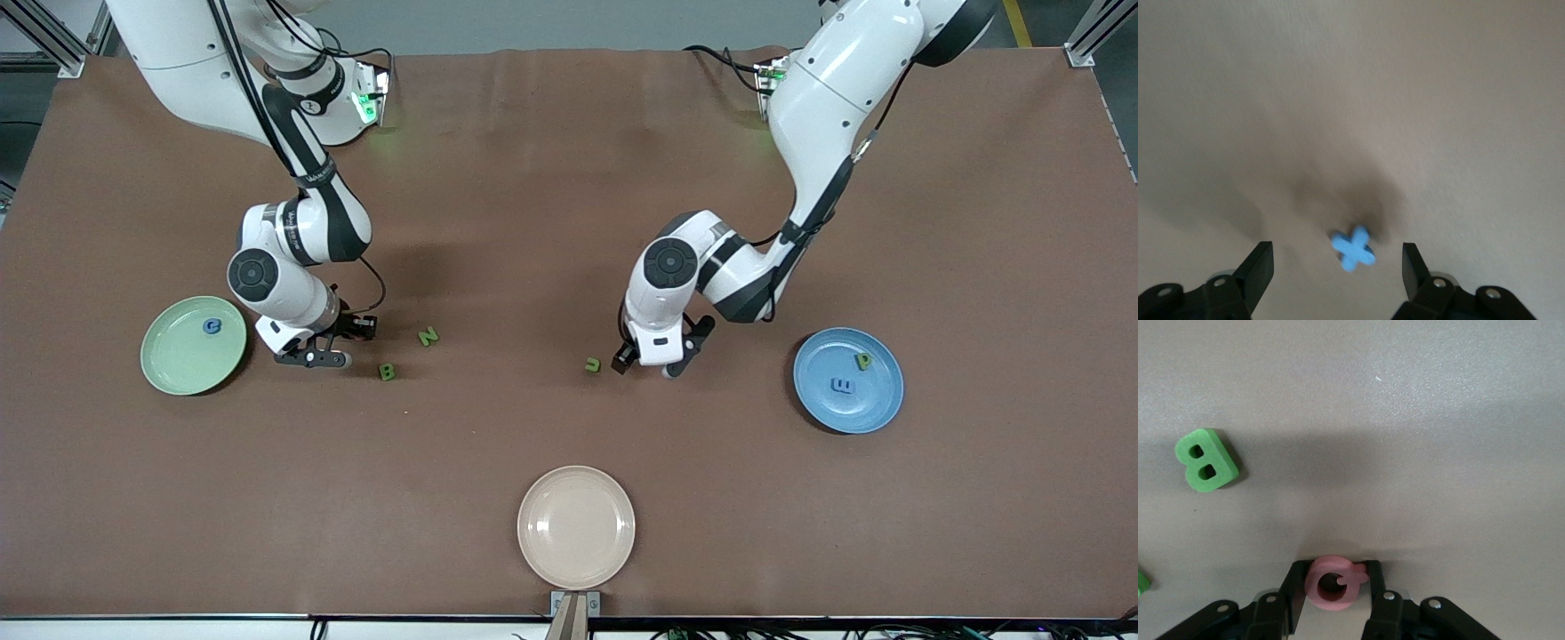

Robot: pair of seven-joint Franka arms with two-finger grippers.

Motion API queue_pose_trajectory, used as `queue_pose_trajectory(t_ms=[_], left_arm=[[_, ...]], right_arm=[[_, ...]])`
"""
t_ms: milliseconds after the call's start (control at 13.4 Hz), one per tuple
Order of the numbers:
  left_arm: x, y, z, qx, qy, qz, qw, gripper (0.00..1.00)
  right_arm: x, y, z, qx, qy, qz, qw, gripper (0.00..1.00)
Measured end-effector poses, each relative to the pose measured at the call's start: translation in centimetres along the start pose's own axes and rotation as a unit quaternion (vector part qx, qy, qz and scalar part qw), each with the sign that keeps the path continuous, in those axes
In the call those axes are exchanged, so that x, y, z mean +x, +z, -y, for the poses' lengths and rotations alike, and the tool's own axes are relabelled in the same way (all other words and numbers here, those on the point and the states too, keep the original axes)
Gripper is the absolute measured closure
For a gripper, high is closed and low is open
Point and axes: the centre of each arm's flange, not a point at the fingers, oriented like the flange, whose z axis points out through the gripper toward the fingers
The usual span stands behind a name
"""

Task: Sort upper and lower case letters into plates
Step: 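Place the x on the blue plate while the right gripper places G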

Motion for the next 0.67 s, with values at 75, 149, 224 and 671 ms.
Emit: queue_pose_trajectory(t_ms=[75, 149, 224, 671], left_arm=[[-0.4, 0.3, -0.4, -0.002, -0.005, 0.001, 1.000, 0.19], [-0.5, 0.6, -0.6, -0.002, -0.008, 0.002, 1.000, 0.19], [-0.4, 0.9, -0.7, -0.002, -0.010, 0.003, 1.000, 0.22], [0.3, 1.5, -0.7, 0.003, -0.015, 0.000, 1.000, 0.49]], right_arm=[[0.0, 0.0, 0.0, 0.000, 0.000, 0.000, 1.000, 0.58], [0.0, 0.0, 0.0, 0.000, 0.000, 0.000, 1.000, 0.58], [0.0, -0.1, 0.0, 0.000, 0.000, -0.001, 1.000, 0.58], [1.5, -4.5, -5.0, -0.001, -0.006, 0.000, 1.000, 0.58]])
